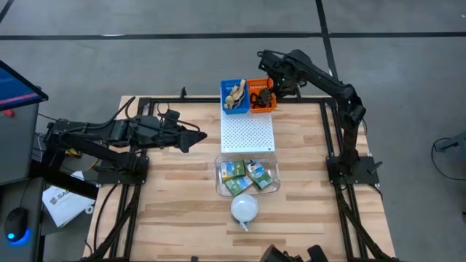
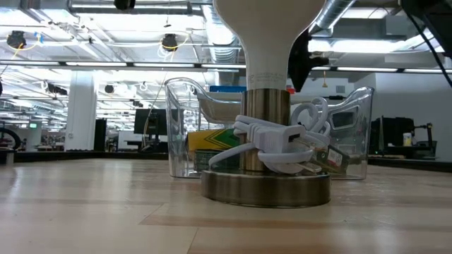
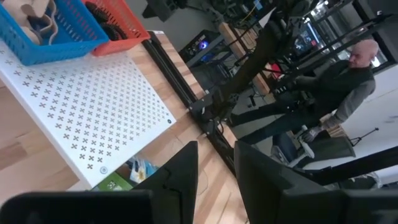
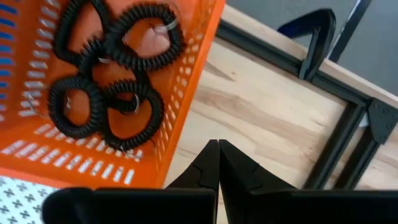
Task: Pick & Place Office Desk Supplies
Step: Adjust the orange bin on the shelf
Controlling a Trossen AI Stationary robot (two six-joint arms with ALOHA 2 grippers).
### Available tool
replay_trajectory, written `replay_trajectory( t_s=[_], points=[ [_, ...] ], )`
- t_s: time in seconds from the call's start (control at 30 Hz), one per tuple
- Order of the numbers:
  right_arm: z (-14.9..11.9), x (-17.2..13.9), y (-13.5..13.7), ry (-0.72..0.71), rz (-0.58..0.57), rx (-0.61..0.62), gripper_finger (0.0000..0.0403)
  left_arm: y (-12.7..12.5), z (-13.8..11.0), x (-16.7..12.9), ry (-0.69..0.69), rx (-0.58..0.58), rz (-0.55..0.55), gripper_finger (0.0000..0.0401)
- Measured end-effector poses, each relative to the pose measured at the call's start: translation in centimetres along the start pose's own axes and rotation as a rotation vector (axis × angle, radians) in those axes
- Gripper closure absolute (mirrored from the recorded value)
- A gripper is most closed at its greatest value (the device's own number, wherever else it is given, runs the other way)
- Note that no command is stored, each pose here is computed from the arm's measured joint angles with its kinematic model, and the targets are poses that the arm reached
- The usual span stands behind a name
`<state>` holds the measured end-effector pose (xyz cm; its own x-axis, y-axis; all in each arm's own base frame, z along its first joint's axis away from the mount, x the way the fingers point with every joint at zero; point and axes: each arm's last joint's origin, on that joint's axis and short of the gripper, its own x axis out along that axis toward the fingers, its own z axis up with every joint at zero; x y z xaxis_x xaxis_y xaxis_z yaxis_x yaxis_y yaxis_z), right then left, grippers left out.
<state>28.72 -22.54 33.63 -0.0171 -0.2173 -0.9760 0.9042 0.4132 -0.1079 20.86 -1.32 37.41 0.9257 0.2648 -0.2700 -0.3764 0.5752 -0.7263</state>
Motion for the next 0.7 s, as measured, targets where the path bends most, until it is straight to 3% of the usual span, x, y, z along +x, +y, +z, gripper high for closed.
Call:
replay_trajectory(
  t_s=[0.3,0.7],
  points=[
    [0.25,-0.01,0.14,-0.003,0.061,0.009,0.0403,-0.05,0.03,0.0,-0.003,-0.002,-0.004,0.0305],
    [0.03,-0.1,0.54,-0.01,0.049,0.004,0.0403,-0.08,0.05,0.0,-0.005,-0.004,-0.008,0.0305]
  ],
)
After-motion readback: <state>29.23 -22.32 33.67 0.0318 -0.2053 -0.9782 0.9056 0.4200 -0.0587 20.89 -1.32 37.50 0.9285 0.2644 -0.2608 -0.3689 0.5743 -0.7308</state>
